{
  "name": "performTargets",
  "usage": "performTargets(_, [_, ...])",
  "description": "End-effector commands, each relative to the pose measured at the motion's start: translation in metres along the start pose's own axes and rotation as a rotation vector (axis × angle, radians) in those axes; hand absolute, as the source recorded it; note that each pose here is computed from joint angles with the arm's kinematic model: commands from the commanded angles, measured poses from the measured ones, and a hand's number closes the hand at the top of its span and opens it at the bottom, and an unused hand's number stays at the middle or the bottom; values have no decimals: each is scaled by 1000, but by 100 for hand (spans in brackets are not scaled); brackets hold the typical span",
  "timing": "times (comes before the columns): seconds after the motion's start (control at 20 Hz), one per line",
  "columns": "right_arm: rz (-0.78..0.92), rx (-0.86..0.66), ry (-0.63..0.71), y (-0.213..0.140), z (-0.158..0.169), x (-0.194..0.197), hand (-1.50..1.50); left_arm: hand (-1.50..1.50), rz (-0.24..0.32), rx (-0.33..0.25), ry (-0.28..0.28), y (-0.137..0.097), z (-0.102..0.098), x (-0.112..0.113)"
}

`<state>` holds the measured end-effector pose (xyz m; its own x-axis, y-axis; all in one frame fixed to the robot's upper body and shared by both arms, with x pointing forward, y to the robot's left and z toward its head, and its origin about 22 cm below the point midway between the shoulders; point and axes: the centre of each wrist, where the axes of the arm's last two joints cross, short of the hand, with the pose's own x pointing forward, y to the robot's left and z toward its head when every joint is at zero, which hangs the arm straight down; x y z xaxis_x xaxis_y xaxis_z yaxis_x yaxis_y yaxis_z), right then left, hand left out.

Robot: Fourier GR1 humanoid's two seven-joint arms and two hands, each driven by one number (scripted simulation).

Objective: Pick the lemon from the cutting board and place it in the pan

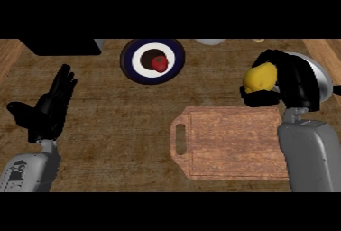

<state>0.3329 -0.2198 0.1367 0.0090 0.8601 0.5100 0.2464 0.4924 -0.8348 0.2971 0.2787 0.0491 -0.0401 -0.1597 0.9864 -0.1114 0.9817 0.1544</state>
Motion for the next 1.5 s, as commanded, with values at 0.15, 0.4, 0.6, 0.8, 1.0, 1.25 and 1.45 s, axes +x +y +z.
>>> performTargets(0.15, [-182,-134,127,-32,-40,-67,150,0,8,-33,-12,-14,14,-5])
performTargets(0.4, [-39,-166,165,-66,-70,-118,150,0,-1,-25,-19,-30,2,10])
performTargets(0.6, [49,-201,183,-69,-73,-162,150,0,6,-31,-27,-16,-3,1])
performTargets(0.8, [165,-237,222,-68,-55,-210,150,0,7,-45,-41,-31,2,-5])
performTargets(1.0, [118,-261,268,-78,-67,-215,150,0,6,-79,-56,-32,-8,16])
performTargets(1.25, [126,-269,275,-63,-54,-233,150,0,31,-96,-60,-38,-14,19])
performTargets(1.45, [-12,-183,359,-63,-43,-249,-150,0,17,-101,-60,-32,-9,9])
